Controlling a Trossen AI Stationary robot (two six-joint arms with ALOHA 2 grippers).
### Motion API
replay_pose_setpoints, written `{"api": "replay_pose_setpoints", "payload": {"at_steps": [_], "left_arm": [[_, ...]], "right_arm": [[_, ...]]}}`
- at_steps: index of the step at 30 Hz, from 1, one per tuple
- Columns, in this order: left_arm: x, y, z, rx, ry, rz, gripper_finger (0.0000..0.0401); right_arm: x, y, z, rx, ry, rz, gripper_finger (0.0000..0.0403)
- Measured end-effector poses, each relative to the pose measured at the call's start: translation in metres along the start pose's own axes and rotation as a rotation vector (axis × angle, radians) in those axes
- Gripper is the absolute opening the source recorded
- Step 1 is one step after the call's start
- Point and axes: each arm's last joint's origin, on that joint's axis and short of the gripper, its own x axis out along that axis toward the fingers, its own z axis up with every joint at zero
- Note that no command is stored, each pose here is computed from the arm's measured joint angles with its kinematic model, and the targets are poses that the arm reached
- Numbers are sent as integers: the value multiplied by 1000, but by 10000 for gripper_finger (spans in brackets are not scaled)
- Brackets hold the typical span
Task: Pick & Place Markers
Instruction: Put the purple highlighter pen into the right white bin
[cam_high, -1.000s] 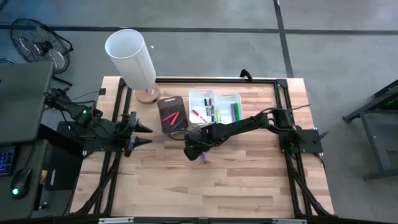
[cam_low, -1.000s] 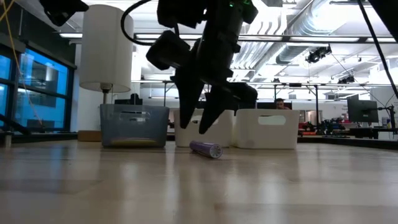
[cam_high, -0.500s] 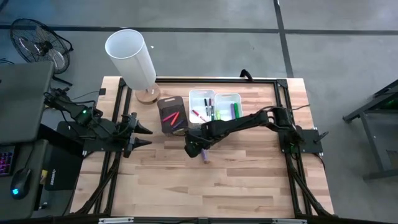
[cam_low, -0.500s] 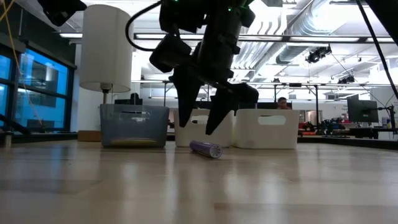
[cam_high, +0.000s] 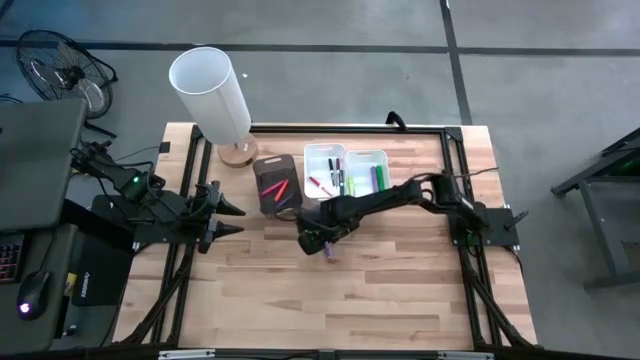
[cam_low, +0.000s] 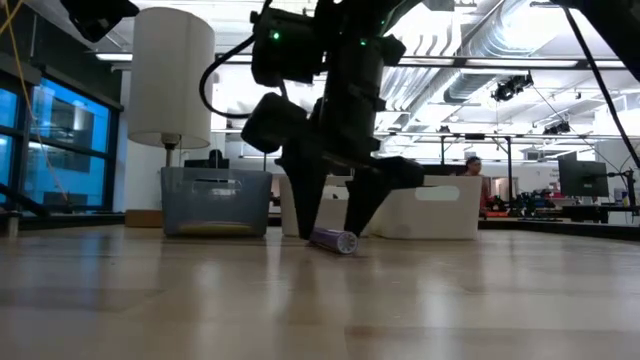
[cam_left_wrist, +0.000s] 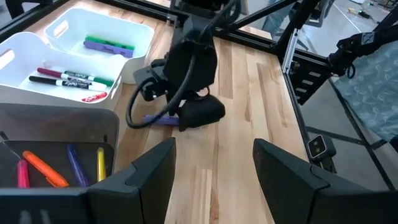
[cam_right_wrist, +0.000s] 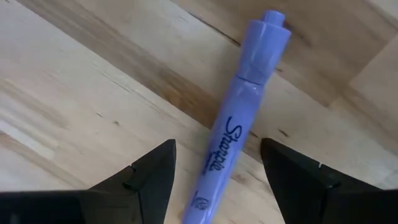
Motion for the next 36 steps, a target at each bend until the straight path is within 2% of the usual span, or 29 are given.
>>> {"api": "replay_pose_setpoints", "payload": {"at_steps": [8,13,20,26,36], "left_arm": [[0,0,0,-3,1,1,211],[0,0,0,-2,3,2,211],[0,0,0,-2,4,2,211],[0,0,-1,-4,11,-2,211],[0,0,-1,-2,13,-1,211]], "right_arm": [[6,4,-20,-42,-130,-122,227],[13,5,-30,-99,-146,-176,212],[34,8,-38,-114,-100,-178,190],[32,9,-43,-84,-154,-200,177],[32,9,-44,-61,-142,-197,135]]}}
